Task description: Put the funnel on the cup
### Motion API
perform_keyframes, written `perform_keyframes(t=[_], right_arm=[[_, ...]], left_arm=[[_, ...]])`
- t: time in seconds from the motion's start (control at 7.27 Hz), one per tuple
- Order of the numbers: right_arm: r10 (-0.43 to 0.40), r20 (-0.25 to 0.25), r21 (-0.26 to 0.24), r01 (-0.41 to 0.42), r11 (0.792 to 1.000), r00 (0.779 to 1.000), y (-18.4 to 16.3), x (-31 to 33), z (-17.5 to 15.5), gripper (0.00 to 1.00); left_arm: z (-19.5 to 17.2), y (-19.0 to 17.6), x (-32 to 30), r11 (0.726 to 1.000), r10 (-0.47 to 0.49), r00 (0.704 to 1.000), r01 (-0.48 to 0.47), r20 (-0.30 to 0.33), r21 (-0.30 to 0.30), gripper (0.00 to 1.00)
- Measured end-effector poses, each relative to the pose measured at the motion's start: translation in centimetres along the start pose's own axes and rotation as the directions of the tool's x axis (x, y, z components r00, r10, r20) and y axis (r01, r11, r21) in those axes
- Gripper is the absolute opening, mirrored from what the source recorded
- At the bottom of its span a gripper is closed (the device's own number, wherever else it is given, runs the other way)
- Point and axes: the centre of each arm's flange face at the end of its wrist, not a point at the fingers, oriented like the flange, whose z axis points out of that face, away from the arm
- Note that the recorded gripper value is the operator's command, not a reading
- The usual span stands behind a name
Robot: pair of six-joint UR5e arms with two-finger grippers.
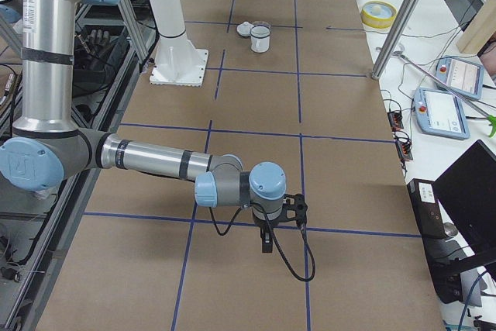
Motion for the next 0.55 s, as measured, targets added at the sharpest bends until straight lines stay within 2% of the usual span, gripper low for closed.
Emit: perform_keyframes(t=[0.55], right_arm=[[0.0,0.0,0.001,0.0,1.0,1.0,-0.01,-0.02,-0.03,1.0]], left_arm=[[0.58,1.09,-0.46,0.997,-0.055,0.998,0.055,0.006,-0.053,1.0]])
